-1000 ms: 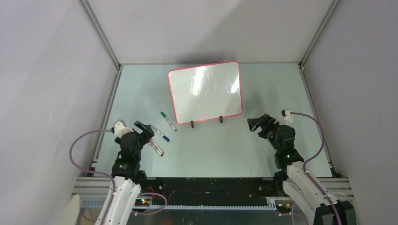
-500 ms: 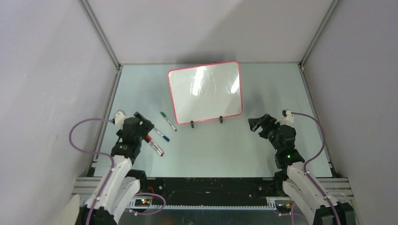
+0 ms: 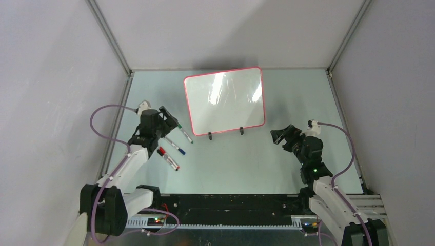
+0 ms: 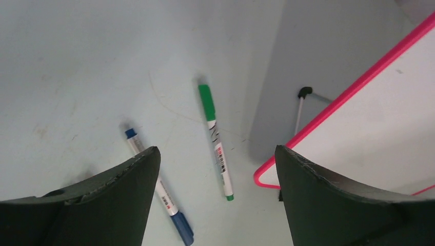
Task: Write a sentence on the whiteboard
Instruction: Open the whiteboard marker at the center of the board.
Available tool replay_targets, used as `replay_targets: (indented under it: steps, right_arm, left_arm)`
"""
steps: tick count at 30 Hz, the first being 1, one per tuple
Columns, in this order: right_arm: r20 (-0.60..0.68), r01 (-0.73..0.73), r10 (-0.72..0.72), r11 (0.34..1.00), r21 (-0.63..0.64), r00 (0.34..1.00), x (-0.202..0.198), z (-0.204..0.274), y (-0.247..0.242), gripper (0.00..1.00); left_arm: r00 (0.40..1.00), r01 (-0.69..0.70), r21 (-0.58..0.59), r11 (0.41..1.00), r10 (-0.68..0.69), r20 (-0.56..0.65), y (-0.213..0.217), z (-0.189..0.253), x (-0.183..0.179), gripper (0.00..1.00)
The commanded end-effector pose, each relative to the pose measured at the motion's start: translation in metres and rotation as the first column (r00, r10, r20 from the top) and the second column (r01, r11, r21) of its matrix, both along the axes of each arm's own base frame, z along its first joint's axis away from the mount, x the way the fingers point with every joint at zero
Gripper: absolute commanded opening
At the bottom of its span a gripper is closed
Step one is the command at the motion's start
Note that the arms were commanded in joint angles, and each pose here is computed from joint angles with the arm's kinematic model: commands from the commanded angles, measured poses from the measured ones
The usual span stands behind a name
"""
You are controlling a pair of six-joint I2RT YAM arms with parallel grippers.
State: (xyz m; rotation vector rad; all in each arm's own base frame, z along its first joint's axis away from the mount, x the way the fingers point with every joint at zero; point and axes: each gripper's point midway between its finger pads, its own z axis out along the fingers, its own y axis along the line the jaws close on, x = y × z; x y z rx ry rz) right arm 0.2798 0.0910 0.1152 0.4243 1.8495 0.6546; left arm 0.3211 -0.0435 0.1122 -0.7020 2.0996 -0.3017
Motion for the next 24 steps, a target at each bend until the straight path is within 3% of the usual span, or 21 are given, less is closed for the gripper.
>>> replay_targets:
  steps: [1,5,15,20,24]
  right_arm:
    - [0.063,-0.010,0.009,1.000,0.021,0.998,0.009,0.025,0.003,0.97]
    - [0.062,-0.016,0.015,1.000,0.026,0.998,0.009,0.025,0.005,0.96]
    - [0.068,-0.015,0.013,0.999,0.029,0.998,0.008,0.028,0.004,0.96]
    - [0.067,-0.016,0.014,0.999,0.029,0.998,0.008,0.028,0.004,0.96]
    - [0.068,-0.011,0.009,1.000,0.028,0.998,0.008,0.028,0.003,0.97]
  left_arm:
    - [0.992,0.072,0.013,0.997,-0.073,0.107,-0.010,0.021,0.017,0.86]
    - [0.998,0.047,0.022,0.999,-0.048,0.032,-0.007,0.006,0.021,0.74]
    - [0.988,0.068,-0.015,0.998,-0.070,-0.139,-0.018,-0.031,0.036,0.66]
    - [0.965,0.011,-0.020,1.000,-0.016,-0.263,-0.017,-0.050,0.044,0.54]
    - [0.939,-0.026,-0.015,1.000,0.019,-0.342,-0.020,-0.066,0.046,0.54]
